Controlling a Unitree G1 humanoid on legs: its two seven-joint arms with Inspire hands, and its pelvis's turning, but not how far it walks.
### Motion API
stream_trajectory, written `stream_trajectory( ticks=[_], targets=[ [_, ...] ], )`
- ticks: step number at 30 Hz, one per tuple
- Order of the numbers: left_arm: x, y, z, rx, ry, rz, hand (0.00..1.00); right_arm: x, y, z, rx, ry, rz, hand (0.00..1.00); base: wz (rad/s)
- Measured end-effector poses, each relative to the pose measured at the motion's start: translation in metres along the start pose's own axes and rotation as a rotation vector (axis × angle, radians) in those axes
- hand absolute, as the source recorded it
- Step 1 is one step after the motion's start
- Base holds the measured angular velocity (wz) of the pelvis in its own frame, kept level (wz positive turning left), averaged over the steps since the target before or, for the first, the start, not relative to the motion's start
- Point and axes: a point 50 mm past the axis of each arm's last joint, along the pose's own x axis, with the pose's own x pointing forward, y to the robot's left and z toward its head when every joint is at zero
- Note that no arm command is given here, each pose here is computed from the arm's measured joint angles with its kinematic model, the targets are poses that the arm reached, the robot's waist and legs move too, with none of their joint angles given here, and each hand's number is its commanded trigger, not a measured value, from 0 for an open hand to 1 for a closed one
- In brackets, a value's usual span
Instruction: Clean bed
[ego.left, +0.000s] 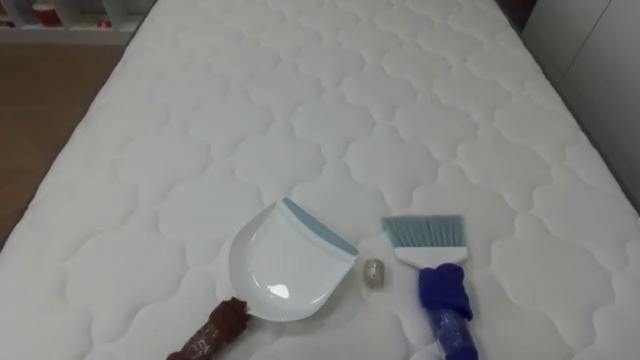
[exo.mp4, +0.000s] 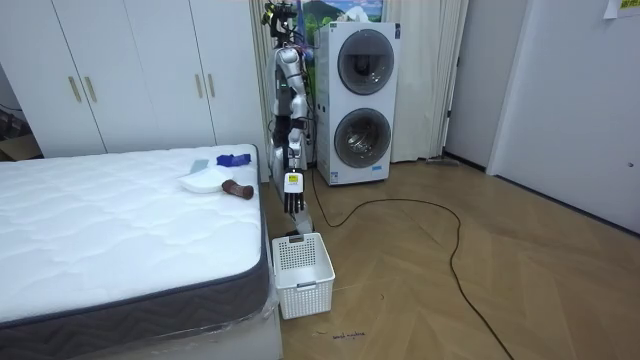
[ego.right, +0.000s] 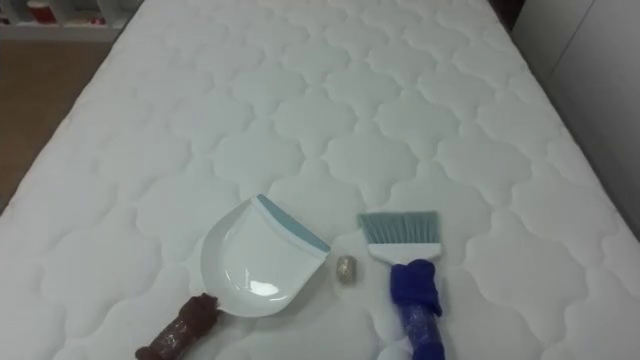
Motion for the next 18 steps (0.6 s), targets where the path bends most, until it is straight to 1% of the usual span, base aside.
stream_trajectory(
  ticks=[4, 6, 8, 9, 11, 13, 15, 18],
  targets=[
    [0.000, 0.004, 0.002, -0.029, -0.002, 0.062, 0.00, 0.000, 0.000, -0.001, 0.003, 0.003, 0.000, 0.00, 0.00],
    [0.000, 0.009, 0.003, -0.090, -0.001, 0.099, 0.00, 0.000, 0.000, 0.000, 0.008, 0.002, -0.002, 0.00, 0.00],
    [0.000, 0.021, 0.009, -0.190, -0.019, 0.189, 0.00, 0.000, -0.002, 0.002, 0.017, -0.006, -0.013, 0.00, 0.00],
    [0.000, 0.025, 0.011, -0.215, -0.027, 0.218, 0.00, 0.000, -0.002, 0.003, 0.017, -0.011, -0.015, 0.00, 0.00],
    [-0.002, 0.039, 0.020, -0.322, -0.072, 0.332, 0.00, 0.000, -0.005, 0.009, 0.008, -0.037, -0.033, 0.00, 0.00],
    [-0.003, 0.046, 0.030, -0.366, -0.108, 0.391, 0.00, 0.000, -0.006, 0.012, 0.008, -0.058, -0.044, 0.00, 0.00],
    [-0.004, 0.051, 0.039, -0.383, -0.154, 0.435, 0.00, 0.000, -0.007, 0.015, 0.010, -0.079, -0.047, 0.00, 0.00],
    [-0.012, 0.060, 0.059, -0.413, -0.273, 0.506, 0.00, 0.000, -0.007, 0.017, 0.014, -0.106, -0.056, 0.00, 0.10]
  ],
)
